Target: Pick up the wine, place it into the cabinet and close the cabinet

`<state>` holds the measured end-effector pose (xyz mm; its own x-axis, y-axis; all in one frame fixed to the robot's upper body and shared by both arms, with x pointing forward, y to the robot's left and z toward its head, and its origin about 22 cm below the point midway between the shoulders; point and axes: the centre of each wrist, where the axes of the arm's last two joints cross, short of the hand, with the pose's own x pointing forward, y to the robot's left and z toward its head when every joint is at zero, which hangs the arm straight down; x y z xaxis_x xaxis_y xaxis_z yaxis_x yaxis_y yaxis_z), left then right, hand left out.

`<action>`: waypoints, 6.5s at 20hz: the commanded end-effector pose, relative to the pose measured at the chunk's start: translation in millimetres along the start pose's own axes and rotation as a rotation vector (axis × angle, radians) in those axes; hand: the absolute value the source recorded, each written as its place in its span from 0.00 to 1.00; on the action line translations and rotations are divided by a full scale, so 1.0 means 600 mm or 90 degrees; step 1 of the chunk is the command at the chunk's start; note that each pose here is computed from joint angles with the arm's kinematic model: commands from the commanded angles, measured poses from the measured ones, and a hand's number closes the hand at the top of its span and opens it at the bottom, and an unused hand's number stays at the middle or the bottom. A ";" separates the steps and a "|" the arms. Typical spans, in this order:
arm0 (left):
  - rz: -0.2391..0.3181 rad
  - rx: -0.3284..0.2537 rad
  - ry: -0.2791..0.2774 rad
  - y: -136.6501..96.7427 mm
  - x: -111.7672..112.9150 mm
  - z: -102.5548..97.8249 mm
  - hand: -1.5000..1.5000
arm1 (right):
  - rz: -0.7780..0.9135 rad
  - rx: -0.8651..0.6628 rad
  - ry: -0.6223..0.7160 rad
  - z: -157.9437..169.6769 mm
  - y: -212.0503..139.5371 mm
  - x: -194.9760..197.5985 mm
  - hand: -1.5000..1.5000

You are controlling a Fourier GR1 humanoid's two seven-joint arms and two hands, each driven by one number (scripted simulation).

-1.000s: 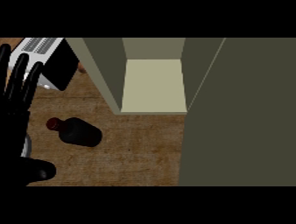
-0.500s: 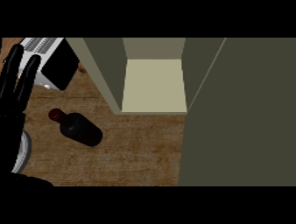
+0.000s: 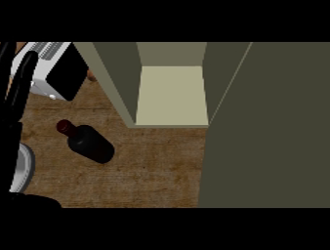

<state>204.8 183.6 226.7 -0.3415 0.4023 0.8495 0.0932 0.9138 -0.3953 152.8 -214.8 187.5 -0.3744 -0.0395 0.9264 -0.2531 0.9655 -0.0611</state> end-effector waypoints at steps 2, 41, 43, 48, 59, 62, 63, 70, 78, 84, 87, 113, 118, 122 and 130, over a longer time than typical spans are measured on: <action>-0.004 0.035 0.010 -0.021 0.001 -0.009 0.00 | -0.008 0.021 -0.015 0.025 -0.002 0.027 0.00; -0.091 0.244 0.139 0.341 -0.203 0.063 0.00 | -0.027 -0.001 -0.032 -0.003 0.024 0.046 0.00; -0.079 0.239 0.164 0.340 -0.240 0.095 0.00 | -0.015 0.010 -0.023 0.007 0.014 0.026 0.00; -0.088 0.245 0.182 0.349 -0.289 0.089 0.00 | -0.031 0.012 -0.025 0.005 0.016 0.031 0.00; -0.067 0.235 0.210 0.375 -0.388 0.122 0.00 | -0.023 0.017 -0.030 0.006 0.027 0.065 0.00; -0.059 0.242 0.208 0.394 -0.421 0.157 0.00 | -0.022 0.020 -0.016 0.003 0.021 0.041 0.00; -0.061 0.239 0.194 0.420 -0.404 0.173 0.00 | -0.022 0.011 -0.029 -0.002 0.035 0.059 0.00; -0.044 0.228 0.224 0.418 -0.431 0.153 0.00 | -0.012 0.009 -0.036 -0.018 -0.005 0.045 0.00; 0.056 0.240 0.204 0.407 -0.487 0.194 0.00 | -0.013 0.011 -0.025 -0.005 0.023 0.048 0.00; 0.068 0.218 0.189 0.398 -0.504 0.151 0.00 | -0.015 0.031 -0.033 0.006 0.014 0.055 0.00; 0.055 0.232 0.179 0.370 -0.525 0.138 0.00 | -0.018 0.025 -0.027 -0.001 0.014 0.067 0.00; 0.024 0.164 0.159 0.408 -0.501 0.147 1.00 | -0.018 0.023 -0.007 -0.006 0.008 0.029 0.00; 0.014 0.141 0.140 0.410 -0.496 0.157 1.00 | -0.018 0.022 -0.009 0.026 0.016 0.047 0.00; 0.017 0.119 0.106 0.399 -0.486 0.116 1.00 | -0.009 0.029 -0.014 -0.012 0.029 0.035 0.00; 0.046 0.067 0.134 0.329 -0.483 0.116 1.00 | -0.017 0.010 -0.006 0.029 0.010 0.031 0.00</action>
<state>260.2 268.0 -130.7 -0.1339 0.4684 0.8733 -0.0315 0.8788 -0.4762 154.8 -207.6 193.1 -0.3660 -0.0331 0.9300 -0.2683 0.9607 -0.0714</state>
